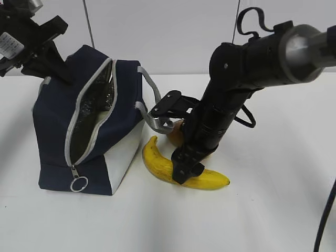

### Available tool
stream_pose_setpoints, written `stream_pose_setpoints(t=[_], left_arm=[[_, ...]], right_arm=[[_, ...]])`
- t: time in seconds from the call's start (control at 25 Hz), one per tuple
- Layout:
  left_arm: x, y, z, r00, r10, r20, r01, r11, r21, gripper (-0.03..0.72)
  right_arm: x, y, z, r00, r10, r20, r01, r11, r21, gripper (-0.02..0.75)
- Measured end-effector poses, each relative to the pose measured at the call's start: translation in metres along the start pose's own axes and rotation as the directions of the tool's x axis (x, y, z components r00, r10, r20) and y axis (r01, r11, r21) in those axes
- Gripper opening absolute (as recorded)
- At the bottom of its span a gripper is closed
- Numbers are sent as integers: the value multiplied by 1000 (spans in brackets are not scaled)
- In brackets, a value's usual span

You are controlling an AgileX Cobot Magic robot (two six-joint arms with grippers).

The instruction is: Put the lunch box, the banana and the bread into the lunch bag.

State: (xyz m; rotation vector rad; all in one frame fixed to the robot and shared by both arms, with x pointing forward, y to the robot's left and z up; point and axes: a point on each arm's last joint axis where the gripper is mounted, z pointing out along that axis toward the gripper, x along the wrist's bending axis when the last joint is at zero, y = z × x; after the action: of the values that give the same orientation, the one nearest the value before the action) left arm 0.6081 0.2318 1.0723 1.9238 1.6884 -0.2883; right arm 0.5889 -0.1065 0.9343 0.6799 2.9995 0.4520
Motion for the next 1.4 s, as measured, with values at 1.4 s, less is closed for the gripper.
stream_pose_setpoints(t=[1.4], left_arm=[[0,1,0,1000,0,-4,0,1000,-15,-3]], right_arm=[[30,-21,-86,998,39,-53,-28,982,185,300]])
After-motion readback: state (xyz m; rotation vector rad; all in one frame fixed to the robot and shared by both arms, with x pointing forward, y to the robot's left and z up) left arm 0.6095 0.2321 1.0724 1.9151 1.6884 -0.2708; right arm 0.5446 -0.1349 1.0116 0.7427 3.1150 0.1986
